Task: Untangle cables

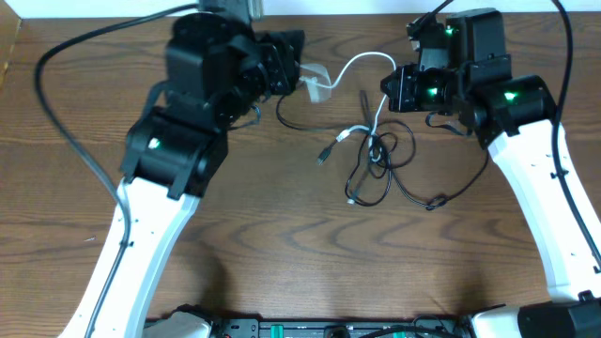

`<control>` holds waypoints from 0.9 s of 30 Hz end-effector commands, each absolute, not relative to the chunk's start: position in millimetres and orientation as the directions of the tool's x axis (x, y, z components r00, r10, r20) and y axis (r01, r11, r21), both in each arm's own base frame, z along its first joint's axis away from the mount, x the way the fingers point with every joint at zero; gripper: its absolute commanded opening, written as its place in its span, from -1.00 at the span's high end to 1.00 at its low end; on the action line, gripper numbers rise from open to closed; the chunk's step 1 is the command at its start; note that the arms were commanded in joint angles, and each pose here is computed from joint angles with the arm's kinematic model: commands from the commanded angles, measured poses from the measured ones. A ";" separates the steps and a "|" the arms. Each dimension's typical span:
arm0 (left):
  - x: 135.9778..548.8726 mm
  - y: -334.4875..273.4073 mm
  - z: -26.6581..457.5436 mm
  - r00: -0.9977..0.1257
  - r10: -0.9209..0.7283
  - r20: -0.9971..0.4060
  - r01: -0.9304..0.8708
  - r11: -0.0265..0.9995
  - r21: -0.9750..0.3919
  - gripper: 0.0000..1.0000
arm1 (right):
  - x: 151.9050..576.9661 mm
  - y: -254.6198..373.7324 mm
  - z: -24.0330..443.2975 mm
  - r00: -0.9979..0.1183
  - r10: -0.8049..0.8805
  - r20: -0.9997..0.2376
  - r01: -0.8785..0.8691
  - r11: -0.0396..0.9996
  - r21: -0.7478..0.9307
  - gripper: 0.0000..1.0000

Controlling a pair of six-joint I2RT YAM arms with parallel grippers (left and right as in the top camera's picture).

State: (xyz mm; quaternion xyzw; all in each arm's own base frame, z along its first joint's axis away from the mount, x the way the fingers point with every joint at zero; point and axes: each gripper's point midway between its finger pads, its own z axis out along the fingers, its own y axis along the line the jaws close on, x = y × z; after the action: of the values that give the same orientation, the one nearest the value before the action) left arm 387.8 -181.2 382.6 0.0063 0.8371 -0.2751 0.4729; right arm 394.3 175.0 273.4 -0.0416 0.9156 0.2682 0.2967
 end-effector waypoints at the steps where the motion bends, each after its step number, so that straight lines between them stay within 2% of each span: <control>1: 396.0 -178.7 348.1 -0.621 -0.185 -0.762 0.230 0.886 -0.403 -0.17 | 402.2 171.3 281.6 -0.806 0.154 -0.571 -0.186 0.851 0.492 0.98; 7: 405.8 -174.6 298.1 -0.714 -0.151 -0.684 0.146 0.923 -0.356 -0.21 | 408.8 175.9 353.4 -0.720 0.165 -0.674 -0.326 0.777 0.539 0.98; 14: 409.2 -176.0 280.3 -0.743 -0.139 -0.655 0.131 0.929 -0.346 -0.21 | 410.2 157.3 430.6 -0.583 0.203 -0.787 -0.397 0.774 0.494 0.98; 22: 405.4 -174.4 269.4 -0.762 -0.131 -0.634 0.121 0.933 -0.338 -0.21 | 410.8 133.8 504.5 -0.416 0.300 -0.858 -0.443 0.758 0.480 0.98; 24: 404.7 -174.2 266.6 -0.766 -0.129 -0.629 0.119 0.934 -0.337 -0.21 | 413.5 127.1 518.9 -0.360 0.318 -0.877 -0.433 0.775 0.460 0.98; 27: 403.5 -174.1 263.3 -0.772 -0.127 -0.623 0.117 0.935 -0.336 -0.21 | 419.9 121.0 513.2 -0.357 0.328 -0.875 -0.383 0.803 0.457 0.98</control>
State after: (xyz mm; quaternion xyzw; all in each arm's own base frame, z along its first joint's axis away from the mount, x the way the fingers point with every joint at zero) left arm 403.0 -179.1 271.7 -0.0033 0.9194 -0.1942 0.3419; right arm 420.5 130.1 505.8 -0.0416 0.7638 0.3275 0.5546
